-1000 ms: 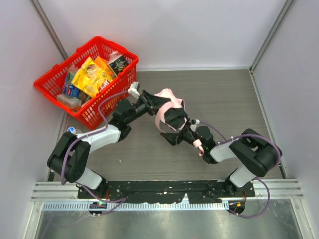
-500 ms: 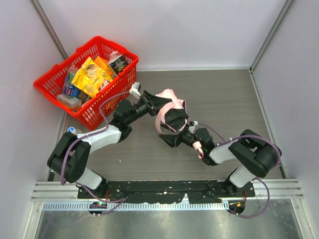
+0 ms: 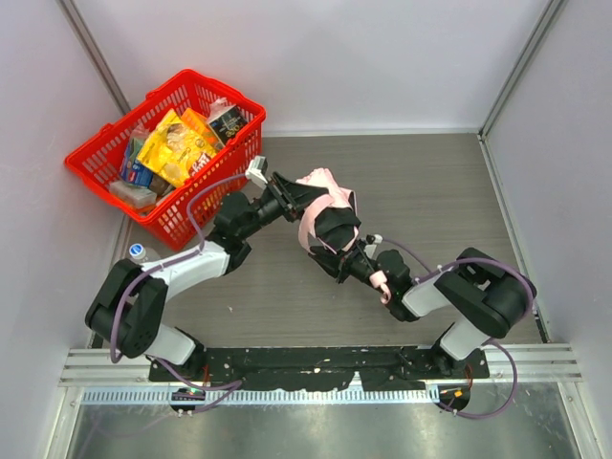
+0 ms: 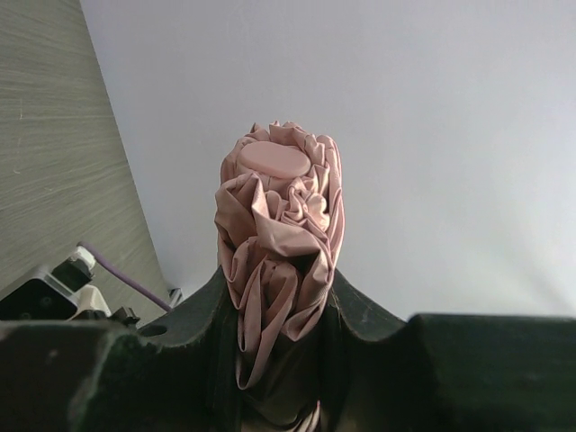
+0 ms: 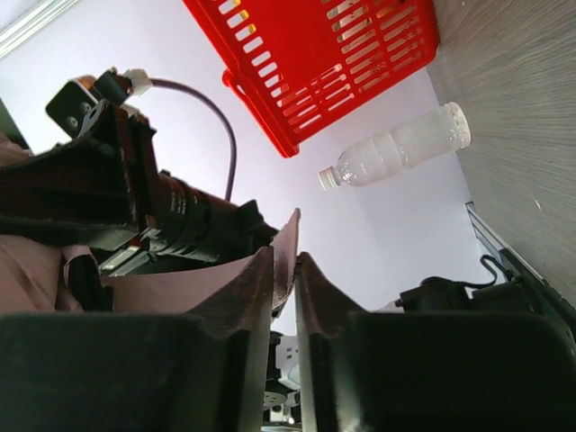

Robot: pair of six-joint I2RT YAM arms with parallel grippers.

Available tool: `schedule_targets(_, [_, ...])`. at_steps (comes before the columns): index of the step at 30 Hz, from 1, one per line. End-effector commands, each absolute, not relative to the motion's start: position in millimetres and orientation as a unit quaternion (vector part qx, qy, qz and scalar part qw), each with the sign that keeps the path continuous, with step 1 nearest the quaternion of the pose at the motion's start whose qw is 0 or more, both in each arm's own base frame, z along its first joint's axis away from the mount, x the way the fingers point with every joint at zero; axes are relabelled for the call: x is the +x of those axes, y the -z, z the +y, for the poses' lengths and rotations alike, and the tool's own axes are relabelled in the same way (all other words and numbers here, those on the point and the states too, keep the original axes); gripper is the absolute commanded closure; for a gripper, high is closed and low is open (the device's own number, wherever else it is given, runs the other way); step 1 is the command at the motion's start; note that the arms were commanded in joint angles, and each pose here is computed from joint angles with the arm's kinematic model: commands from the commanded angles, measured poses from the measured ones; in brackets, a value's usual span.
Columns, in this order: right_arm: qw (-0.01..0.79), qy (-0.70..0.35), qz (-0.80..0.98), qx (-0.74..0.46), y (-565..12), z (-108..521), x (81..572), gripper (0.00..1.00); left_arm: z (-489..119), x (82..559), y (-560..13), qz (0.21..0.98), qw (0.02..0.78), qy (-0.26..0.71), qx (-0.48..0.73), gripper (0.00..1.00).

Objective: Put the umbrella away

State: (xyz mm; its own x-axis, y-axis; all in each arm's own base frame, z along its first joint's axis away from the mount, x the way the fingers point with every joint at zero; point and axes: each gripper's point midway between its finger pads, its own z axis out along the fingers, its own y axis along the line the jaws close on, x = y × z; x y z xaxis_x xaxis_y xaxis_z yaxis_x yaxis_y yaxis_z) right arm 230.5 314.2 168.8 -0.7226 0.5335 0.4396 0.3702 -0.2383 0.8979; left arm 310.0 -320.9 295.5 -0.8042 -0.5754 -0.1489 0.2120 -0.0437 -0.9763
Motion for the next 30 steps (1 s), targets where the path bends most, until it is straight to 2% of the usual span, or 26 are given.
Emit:
schedule_targets(1, [-0.020,-0.743,0.521,0.420,-202,312,240,0.88,-310,300,-338,0.586,0.319,0.734,-0.127,1.00])
schedule_targets(2, [-0.018,-0.756,0.509,0.412,-209,310,241,0.98,-309,300,-336,0.588,0.318,0.733,-0.129,1.00])
schedule_targets(3, [-0.012,-0.756,0.504,0.418,-205,308,244,0.99,-309,297,-336,0.587,0.316,0.734,-0.128,1.00])
schedule_targets(8, [0.053,-0.770,0.494,0.402,-206,294,253,0.99,-307,291,-323,0.602,0.301,0.728,-0.131,1.00])
schedule_targets(15, [0.227,-0.756,0.518,0.330,-226,242,285,0.99,-308,277,-273,0.679,0.260,0.674,-0.131,1.00])
schedule_targets(26, [0.435,-0.711,0.532,0.150,-299,230,288,0.99,-291,266,-206,0.790,0.258,0.541,-0.128,1.00])
schedule_targets(30, [0.476,-0.690,0.536,0.100,-322,232,283,0.99,-287,264,-189,0.809,0.257,0.511,-0.138,1.00])
